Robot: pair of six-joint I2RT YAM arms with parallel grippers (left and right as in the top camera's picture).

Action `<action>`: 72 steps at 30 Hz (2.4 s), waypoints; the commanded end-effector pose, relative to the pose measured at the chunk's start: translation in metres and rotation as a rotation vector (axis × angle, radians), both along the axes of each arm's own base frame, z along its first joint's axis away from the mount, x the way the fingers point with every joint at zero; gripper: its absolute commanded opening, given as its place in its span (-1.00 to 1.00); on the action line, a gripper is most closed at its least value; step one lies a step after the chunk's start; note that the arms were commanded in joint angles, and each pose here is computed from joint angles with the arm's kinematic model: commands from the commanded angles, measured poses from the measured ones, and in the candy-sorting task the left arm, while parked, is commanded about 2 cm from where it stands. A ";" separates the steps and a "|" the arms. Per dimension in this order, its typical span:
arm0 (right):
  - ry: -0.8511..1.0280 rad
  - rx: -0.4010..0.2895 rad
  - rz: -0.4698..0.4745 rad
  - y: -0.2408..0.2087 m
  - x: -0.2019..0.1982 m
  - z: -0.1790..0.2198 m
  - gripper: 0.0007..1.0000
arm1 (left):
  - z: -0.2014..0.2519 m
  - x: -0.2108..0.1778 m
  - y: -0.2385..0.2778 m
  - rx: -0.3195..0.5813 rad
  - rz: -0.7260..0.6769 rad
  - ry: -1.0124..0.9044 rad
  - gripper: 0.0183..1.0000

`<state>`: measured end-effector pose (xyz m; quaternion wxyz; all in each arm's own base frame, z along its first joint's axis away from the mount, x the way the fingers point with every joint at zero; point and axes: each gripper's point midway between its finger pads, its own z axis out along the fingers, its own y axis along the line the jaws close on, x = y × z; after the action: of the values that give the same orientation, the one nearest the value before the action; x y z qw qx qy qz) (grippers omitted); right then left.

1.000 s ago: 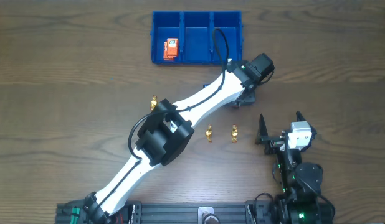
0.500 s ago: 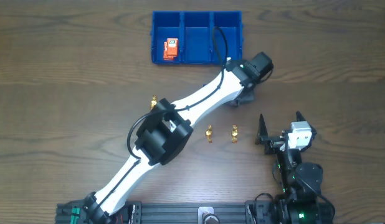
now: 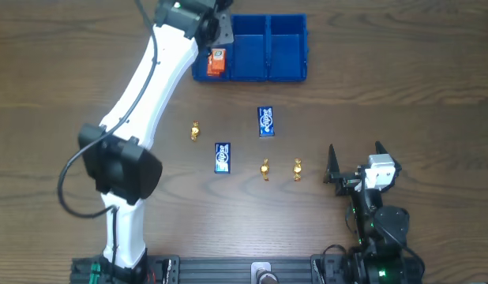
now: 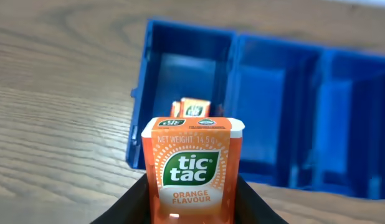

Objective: Sort Candies Into Trays

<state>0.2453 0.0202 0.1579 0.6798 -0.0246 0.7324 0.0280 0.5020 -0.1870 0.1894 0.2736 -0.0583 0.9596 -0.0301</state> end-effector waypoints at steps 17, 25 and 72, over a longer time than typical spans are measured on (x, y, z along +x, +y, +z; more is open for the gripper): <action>0.002 -0.014 0.000 -0.001 0.000 -0.001 1.00 | -0.006 0.022 0.005 -0.008 -0.080 -0.037 0.61; 0.001 -0.014 0.000 -0.001 0.000 -0.001 1.00 | 0.193 -0.097 0.085 -0.107 0.000 -0.674 0.74; -0.017 -0.009 0.000 -0.001 0.000 0.005 0.99 | -0.054 -0.258 0.189 -0.034 0.071 -0.851 1.00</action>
<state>0.2452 0.0207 0.1594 0.6820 -0.0256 0.7303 0.0291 0.2451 0.0004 0.1514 0.6635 -0.0810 0.7405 -0.0699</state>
